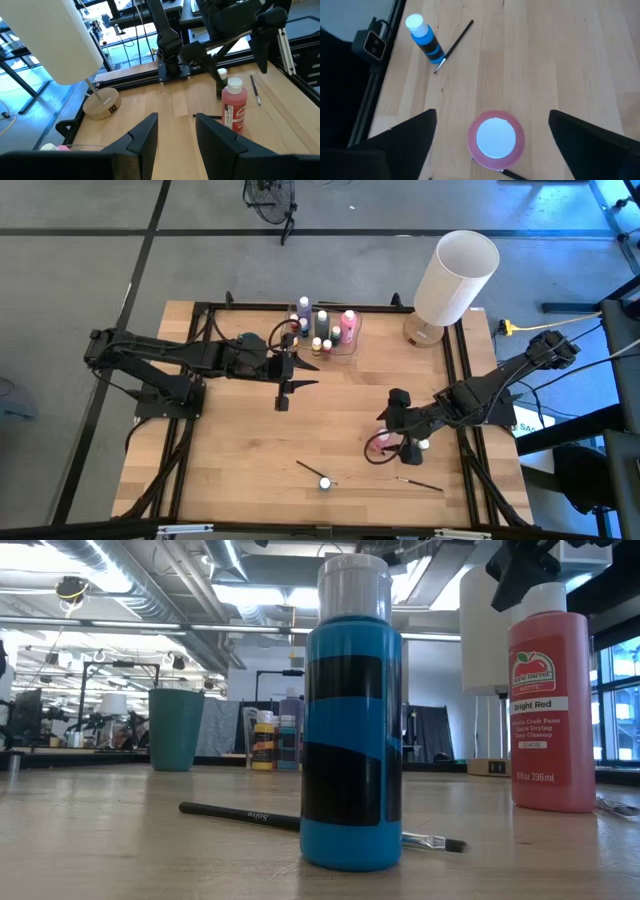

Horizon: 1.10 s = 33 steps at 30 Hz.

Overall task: Pick & Place Paint Supplies
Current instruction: Put the red paint bottle into the transparent bin

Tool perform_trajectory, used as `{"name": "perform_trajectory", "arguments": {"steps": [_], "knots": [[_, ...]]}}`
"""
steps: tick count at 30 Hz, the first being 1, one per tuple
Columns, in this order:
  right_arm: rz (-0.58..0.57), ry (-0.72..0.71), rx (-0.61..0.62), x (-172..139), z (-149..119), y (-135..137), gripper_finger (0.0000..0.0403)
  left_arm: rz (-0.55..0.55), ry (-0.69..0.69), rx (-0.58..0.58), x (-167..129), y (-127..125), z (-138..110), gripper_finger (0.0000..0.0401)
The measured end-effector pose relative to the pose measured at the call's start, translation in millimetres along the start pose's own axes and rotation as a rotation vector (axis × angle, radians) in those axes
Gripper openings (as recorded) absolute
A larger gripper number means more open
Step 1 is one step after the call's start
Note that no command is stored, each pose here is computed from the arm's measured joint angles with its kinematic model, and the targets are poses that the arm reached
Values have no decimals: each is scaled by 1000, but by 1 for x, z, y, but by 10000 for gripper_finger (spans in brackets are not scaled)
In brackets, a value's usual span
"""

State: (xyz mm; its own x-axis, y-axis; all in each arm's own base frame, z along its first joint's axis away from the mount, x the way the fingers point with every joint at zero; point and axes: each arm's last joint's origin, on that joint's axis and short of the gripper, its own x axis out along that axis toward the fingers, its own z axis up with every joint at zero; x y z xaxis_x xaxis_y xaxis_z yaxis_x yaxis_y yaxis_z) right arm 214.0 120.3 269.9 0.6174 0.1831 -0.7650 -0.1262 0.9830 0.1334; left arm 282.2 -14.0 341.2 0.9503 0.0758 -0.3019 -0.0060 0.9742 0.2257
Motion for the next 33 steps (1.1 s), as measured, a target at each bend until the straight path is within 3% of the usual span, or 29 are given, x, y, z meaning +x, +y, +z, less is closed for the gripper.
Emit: {"name": "perform_trajectory", "arguments": {"steps": [6,13,23,27,33], "knots": [[37,7,-13,0,0,1,376,-2,9,2,0,0,-1,128],[100,-135,61,-1,14,7,376,-1,8,1,0,0,-1,127],[100,-152,-10,-2,16,7,376,-1,7,1,0,0,-1,127],[53,-57,-1,0,6,4,376,-1,7,1,0,0,-1,127],[-98,10,125,2,-1,-8,376,-1,7,1,0,0,-1,127]]}}
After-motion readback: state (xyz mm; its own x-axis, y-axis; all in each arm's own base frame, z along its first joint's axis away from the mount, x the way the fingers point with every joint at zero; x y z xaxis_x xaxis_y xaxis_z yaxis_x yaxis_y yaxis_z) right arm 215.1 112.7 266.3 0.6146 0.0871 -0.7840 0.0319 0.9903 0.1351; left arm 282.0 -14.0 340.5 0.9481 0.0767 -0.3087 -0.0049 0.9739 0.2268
